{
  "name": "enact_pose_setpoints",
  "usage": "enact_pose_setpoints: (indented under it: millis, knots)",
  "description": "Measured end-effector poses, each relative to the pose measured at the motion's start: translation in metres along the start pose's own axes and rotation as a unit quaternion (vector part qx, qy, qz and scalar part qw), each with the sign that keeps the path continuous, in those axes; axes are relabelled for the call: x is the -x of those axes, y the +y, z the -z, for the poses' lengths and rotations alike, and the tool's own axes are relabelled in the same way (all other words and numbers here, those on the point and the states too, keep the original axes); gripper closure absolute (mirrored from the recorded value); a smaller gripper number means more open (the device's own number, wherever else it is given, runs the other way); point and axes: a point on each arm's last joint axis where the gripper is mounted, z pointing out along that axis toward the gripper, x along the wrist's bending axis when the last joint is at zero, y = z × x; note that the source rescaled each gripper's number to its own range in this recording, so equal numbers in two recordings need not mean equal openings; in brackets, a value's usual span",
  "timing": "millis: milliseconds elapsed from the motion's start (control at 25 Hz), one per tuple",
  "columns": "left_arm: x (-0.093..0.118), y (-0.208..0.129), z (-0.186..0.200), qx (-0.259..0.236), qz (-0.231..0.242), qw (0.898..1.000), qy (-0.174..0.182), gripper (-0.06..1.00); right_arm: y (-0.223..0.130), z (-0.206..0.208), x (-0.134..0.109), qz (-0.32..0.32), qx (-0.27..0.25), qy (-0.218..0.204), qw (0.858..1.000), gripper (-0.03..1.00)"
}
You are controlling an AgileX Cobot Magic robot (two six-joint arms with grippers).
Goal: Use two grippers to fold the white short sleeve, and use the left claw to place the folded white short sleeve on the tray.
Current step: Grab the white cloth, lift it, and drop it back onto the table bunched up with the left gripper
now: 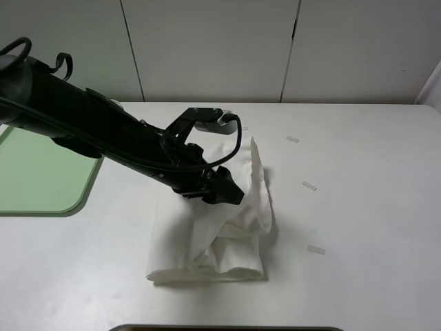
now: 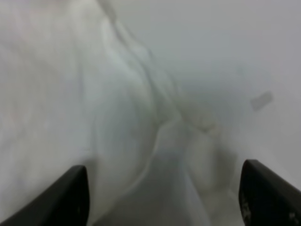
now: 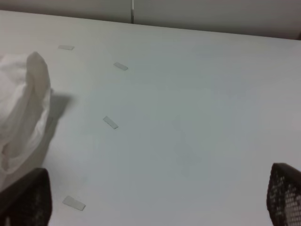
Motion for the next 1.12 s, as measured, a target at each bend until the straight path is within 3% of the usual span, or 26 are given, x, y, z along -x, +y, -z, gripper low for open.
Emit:
enact_pose_setpoints:
  millis: [160, 400, 520, 560, 600, 640, 840, 960, 1120]
  knots:
    - [0.000, -0.007, -0.002, -0.012, 0.002, 1.000, -0.005, 0.28, 0.000, 0.000, 0.000, 0.000, 0.000, 0.000, 1.000, -0.03]
    - [0.016, -0.020, -0.017, -0.045, 0.011, 0.997, -0.068, 0.28, 0.000, 0.000, 0.000, 0.000, 0.000, 0.000, 1.000, -0.03]
    - [0.039, -0.011, -0.014, -0.031, -0.039, 0.984, -0.170, 0.28, 0.000, 0.000, 0.000, 0.000, 0.000, 0.000, 1.000, -0.03]
    - [0.039, -0.011, -0.014, -0.031, -0.039, 0.984, -0.170, 0.28, 0.000, 0.000, 0.000, 0.000, 0.000, 0.000, 1.000, -0.03]
    - [0.047, -0.004, -0.011, -0.015, -0.074, 0.975, -0.208, 0.28, 0.000, 0.000, 0.000, 0.000, 0.000, 0.000, 1.000, -0.03]
    - [0.049, -0.001, -0.011, -0.008, -0.089, 0.973, -0.213, 0.28, 0.000, 0.000, 0.000, 0.000, 0.000, 0.000, 1.000, -0.03]
    - [0.044, 0.000, -0.011, -0.005, -0.099, 0.976, -0.196, 0.28, 0.000, 0.000, 0.000, 0.000, 0.000, 0.000, 1.000, -0.03]
    - [0.038, 0.005, -0.007, 0.003, -0.099, 0.982, -0.158, 0.28, 0.000, 0.000, 0.000, 0.000, 0.001, 0.000, 1.000, -0.03]
    - [0.022, 0.030, 0.029, 0.063, -0.068, 0.995, -0.028, 0.27, 0.000, 0.000, 0.000, 0.000, 0.001, 0.000, 1.000, -0.03]
